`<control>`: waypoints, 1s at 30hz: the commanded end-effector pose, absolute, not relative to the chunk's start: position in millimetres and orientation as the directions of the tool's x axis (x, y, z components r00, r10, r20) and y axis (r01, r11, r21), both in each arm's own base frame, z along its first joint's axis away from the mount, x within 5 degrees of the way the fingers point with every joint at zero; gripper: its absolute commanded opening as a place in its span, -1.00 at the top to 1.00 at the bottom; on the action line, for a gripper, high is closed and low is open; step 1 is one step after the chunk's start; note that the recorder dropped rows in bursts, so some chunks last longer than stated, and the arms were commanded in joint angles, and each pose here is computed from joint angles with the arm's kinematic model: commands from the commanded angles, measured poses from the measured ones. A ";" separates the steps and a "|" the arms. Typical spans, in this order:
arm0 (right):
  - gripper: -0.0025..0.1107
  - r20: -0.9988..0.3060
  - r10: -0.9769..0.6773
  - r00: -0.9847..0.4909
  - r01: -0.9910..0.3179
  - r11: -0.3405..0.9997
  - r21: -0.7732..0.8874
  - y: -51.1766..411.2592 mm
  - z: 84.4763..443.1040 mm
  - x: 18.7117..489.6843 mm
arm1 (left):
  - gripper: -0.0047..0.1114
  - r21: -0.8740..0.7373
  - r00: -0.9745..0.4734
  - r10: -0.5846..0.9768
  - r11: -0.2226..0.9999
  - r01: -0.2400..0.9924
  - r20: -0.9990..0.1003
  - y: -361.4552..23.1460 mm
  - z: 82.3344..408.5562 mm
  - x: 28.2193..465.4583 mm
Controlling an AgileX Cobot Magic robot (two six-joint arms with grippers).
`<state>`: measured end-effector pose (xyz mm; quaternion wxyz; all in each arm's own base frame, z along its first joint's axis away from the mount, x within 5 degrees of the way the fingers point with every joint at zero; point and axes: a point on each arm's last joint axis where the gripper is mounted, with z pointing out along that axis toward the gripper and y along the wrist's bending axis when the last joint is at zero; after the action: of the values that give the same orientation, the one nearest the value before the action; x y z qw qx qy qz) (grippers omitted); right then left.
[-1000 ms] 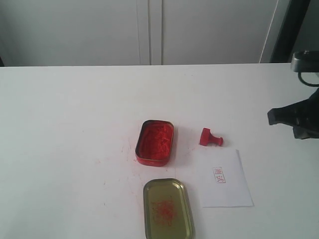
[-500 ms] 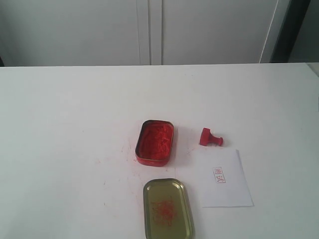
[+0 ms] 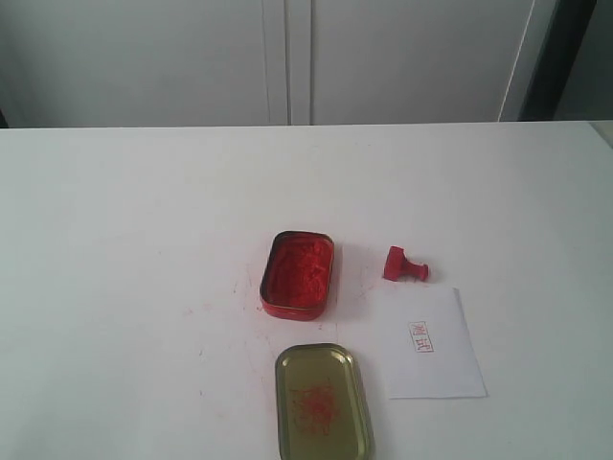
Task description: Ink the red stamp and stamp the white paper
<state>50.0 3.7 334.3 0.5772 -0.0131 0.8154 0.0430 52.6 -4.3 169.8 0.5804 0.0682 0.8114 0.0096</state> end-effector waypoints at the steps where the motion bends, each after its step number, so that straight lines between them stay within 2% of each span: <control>1: 0.96 -0.963 -0.002 -0.268 -0.073 0.997 0.018 1.5 324.3 38.6 | 0.92 0.096 -0.317 0.122 0.991 0.097 -0.941 -4.1 168.9 52.4; 10: 0.96 -0.968 -0.021 -0.251 -0.081 0.997 0.000 2.7 298.5 47.1 | 0.92 0.096 -0.317 0.122 0.991 0.097 -0.941 -4.1 168.9 52.4; 30: 0.96 -0.966 -0.019 -0.257 -0.081 0.997 0.001 2.7 297.0 47.4 | 0.92 0.096 -0.317 0.122 0.991 0.097 -0.941 -4.1 168.9 52.4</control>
<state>47.3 3.3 297.3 0.6032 -0.0277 0.7964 0.0326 52.6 -4.3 169.8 0.5804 0.0682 0.8114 0.0096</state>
